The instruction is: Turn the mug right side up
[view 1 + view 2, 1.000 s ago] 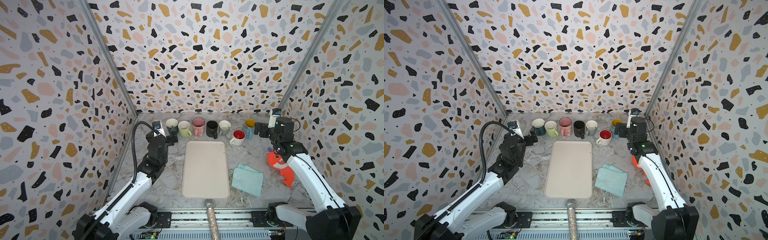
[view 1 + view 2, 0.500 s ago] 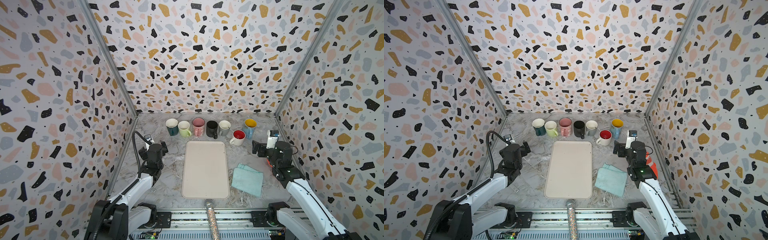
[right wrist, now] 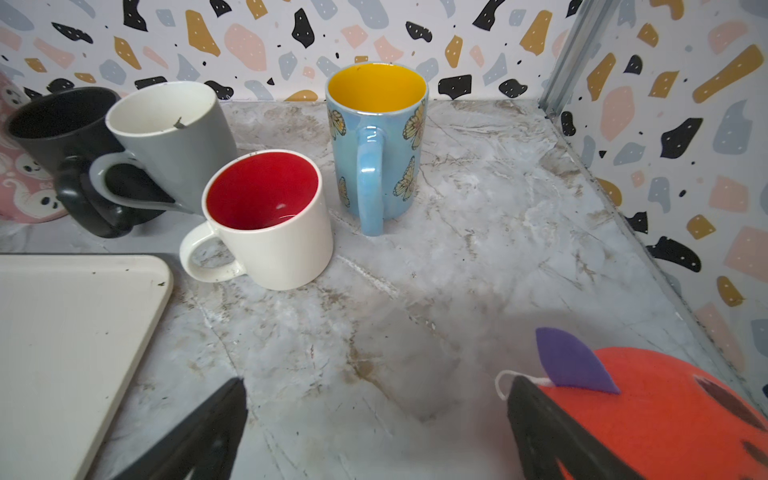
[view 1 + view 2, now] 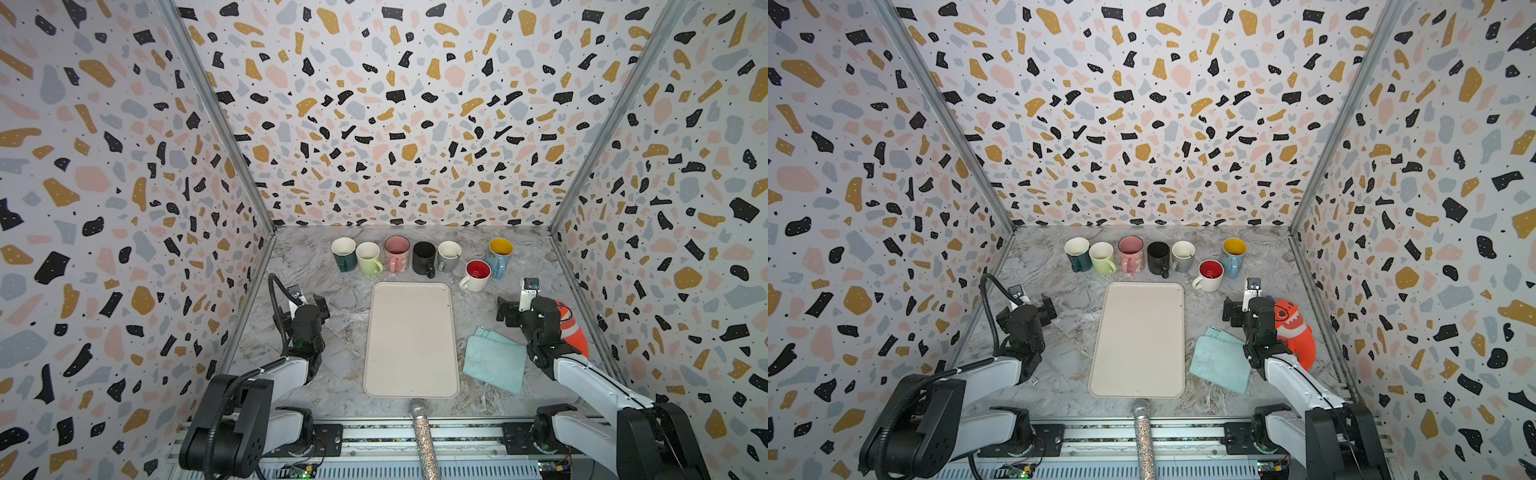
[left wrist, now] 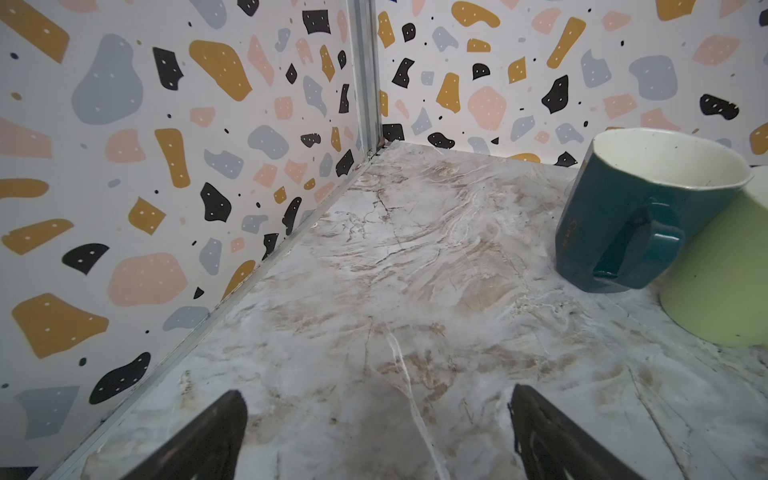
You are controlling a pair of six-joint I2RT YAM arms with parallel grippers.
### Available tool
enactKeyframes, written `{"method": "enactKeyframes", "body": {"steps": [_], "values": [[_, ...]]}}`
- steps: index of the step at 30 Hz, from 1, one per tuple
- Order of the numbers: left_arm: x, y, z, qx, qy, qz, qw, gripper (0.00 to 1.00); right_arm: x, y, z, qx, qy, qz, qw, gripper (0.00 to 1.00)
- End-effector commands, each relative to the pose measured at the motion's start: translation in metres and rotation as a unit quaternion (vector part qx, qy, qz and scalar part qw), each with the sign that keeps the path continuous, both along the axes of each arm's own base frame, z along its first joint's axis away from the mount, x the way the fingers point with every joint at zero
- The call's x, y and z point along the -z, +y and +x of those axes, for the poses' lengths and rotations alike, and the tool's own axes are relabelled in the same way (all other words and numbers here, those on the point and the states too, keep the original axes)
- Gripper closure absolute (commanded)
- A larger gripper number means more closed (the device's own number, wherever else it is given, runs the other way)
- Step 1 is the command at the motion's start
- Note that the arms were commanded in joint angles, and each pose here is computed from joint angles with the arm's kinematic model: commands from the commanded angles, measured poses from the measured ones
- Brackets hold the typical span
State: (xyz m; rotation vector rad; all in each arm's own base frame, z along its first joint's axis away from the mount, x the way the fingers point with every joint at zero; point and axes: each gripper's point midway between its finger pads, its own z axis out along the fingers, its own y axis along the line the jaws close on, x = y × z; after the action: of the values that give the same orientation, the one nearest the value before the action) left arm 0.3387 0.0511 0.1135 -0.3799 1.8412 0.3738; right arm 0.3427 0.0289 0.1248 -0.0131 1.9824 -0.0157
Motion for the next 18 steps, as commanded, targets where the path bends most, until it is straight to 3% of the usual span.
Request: {"method": "enactKeyframes", "body": {"steps": [1, 5, 12, 18], "values": [[-0.032, 0.003, 0.015, -0.003, -0.057, 0.022, 0.998, 0.0, -0.019, -0.006, 0.014, 0.017, -0.065, -0.017, 0.998, 0.01], [-0.03, 0.008, 0.005, -0.01, -0.098, 0.026, 0.995, 0.0, -0.003, -0.007, 0.021, 0.015, -0.066, -0.033, 0.997, 0.01], [-0.024, -0.001, 0.004, 0.023, -0.095, 0.028, 0.995, 0.0, -0.015, -0.003, 0.027, -0.006, -0.133, -0.053, 0.99, 0.01], [-0.022, -0.004, 0.006, 0.034, -0.091, 0.029, 0.995, 0.0, 0.0, -0.005, 0.029, -0.022, -0.126, -0.032, 0.991, 0.01]]}}
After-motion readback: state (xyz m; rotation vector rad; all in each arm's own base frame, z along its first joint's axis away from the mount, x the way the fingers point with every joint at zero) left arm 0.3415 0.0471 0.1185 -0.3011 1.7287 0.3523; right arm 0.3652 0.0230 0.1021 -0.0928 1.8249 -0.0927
